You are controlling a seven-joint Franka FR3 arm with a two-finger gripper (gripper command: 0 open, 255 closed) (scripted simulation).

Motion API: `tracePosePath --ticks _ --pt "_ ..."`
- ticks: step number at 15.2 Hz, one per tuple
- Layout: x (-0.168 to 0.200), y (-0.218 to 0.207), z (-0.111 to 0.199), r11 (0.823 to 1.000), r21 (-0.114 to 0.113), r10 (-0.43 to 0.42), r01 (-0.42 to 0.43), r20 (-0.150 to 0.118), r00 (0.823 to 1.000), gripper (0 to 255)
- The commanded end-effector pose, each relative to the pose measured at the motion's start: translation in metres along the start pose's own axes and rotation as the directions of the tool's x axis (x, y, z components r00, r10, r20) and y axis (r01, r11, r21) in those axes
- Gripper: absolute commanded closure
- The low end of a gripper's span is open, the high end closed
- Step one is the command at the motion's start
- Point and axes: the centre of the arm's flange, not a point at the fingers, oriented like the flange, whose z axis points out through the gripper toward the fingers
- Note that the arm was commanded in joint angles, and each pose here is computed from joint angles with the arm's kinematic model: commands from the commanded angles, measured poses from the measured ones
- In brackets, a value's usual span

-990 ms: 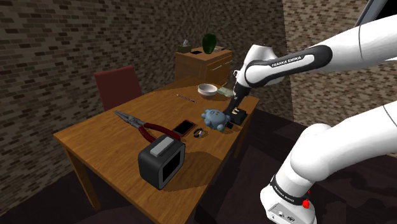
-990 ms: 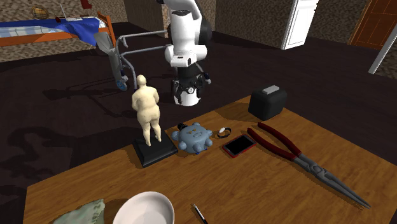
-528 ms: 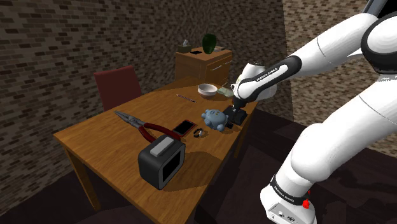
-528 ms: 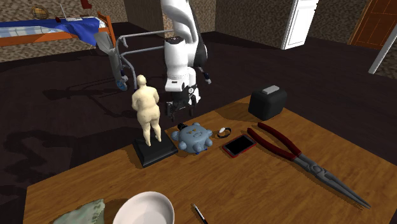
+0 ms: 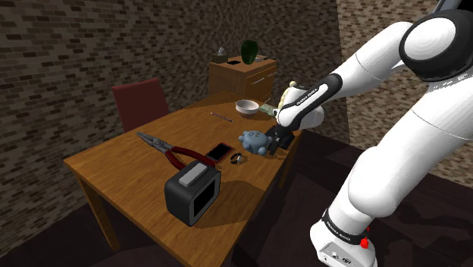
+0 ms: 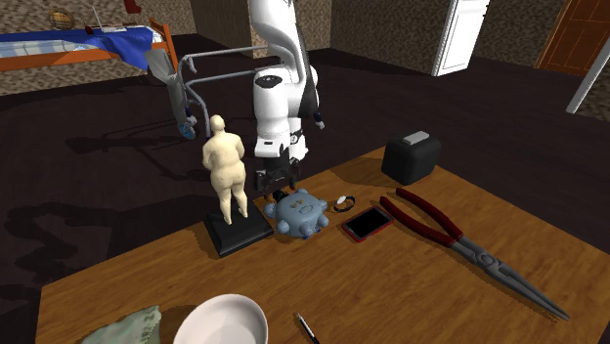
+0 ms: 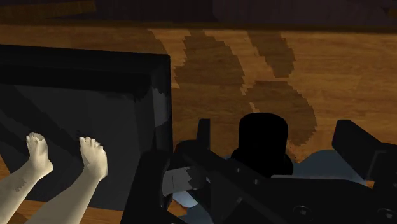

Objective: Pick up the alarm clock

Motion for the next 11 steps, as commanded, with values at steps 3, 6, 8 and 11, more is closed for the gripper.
tracePosePath --ticks 3,6,8,11 --pt "0.0001 0.0007 0.0046 1.000 -0.008 0.001 -0.001 -0.010 1.000 255" --pt "0.0001 0.0009 0.0046 1.000 -0.008 0.001 -0.001 -0.010 1.000 255" --pt "0.0002 0.0008 0.0044 1.000 -0.008 0.001 -0.001 -0.010 1.000 255" --pt "0.0007 0.0006 0.0041 1.000 -0.008 0.001 -0.001 -0.010 1.000 255"
